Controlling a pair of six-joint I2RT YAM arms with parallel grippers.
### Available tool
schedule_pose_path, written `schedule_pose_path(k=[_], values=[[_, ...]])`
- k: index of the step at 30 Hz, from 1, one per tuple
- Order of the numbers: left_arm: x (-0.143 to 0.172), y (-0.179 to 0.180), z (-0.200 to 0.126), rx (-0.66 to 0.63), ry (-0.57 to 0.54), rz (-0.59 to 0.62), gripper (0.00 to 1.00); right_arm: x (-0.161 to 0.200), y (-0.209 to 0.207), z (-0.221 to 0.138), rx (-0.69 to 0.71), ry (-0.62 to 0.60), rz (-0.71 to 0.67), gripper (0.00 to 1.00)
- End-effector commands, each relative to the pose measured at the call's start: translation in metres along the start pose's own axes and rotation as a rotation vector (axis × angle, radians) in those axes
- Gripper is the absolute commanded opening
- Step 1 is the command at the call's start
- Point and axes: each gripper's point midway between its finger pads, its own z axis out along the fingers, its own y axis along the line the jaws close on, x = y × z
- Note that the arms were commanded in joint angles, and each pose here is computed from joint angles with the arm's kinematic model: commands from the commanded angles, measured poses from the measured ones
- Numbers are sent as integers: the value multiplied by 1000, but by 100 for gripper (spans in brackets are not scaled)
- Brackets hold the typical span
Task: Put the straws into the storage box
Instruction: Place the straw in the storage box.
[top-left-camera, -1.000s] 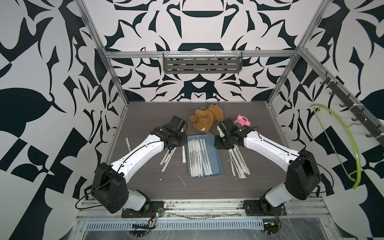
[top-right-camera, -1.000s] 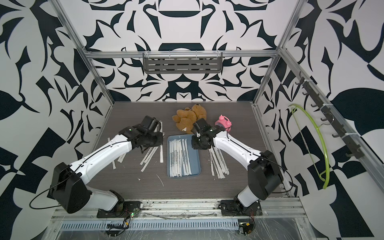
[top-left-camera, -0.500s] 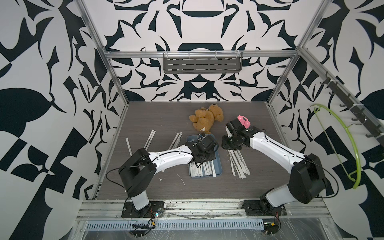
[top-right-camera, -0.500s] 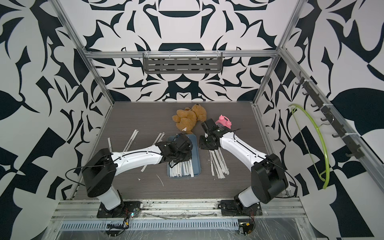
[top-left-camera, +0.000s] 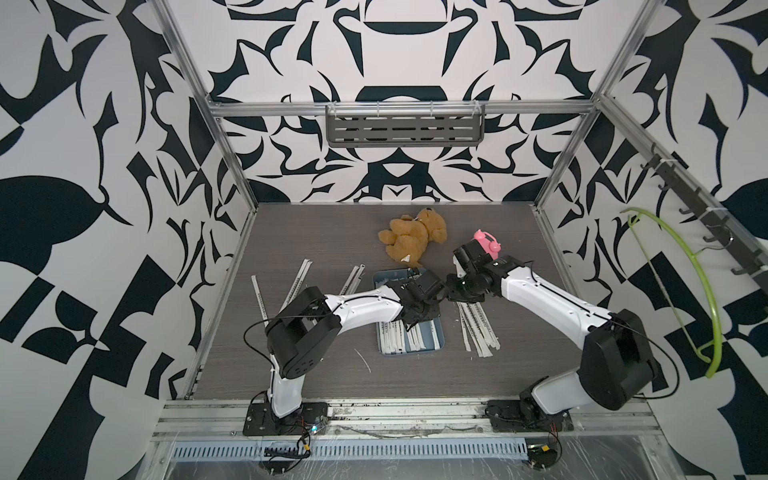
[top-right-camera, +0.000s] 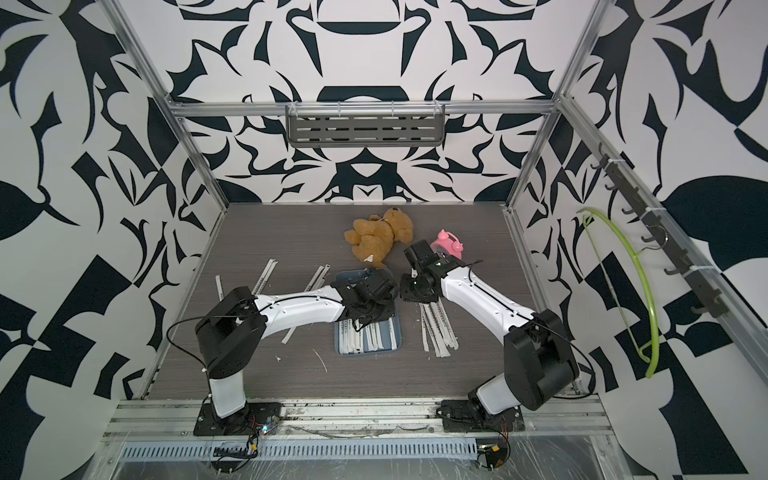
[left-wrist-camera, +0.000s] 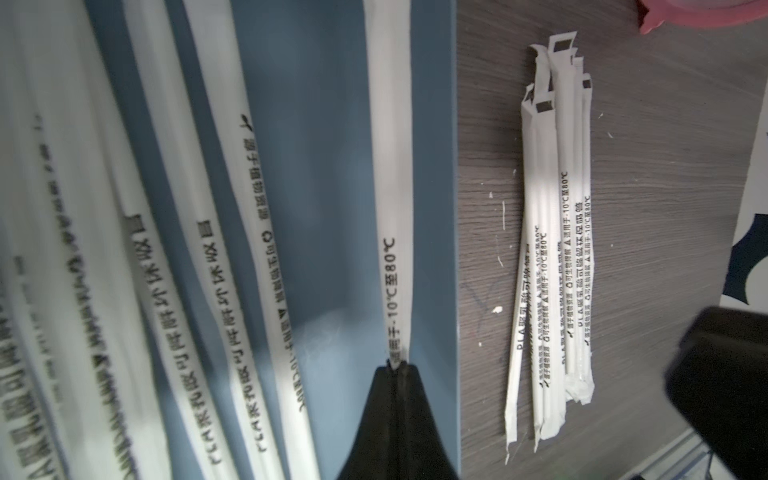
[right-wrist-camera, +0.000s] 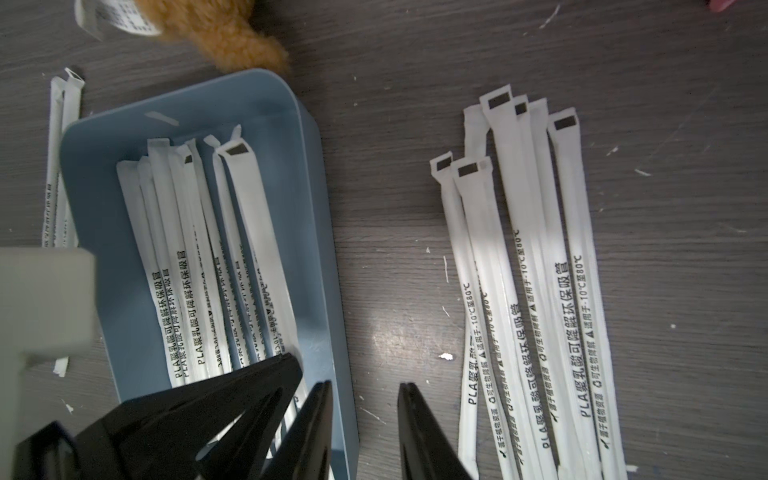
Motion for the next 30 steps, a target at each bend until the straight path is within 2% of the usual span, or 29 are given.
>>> schedule_pose_path(k=[1, 16, 30], values=[[0, 23, 4, -76, 50, 20, 0, -7, 5, -1, -21, -13, 12, 32], [6, 45, 19, -150, 89, 49, 0, -4, 6, 4, -24, -4, 18, 32], [7, 40, 23, -152, 118, 95, 6, -1, 8, 7, -33, 8, 8, 32]])
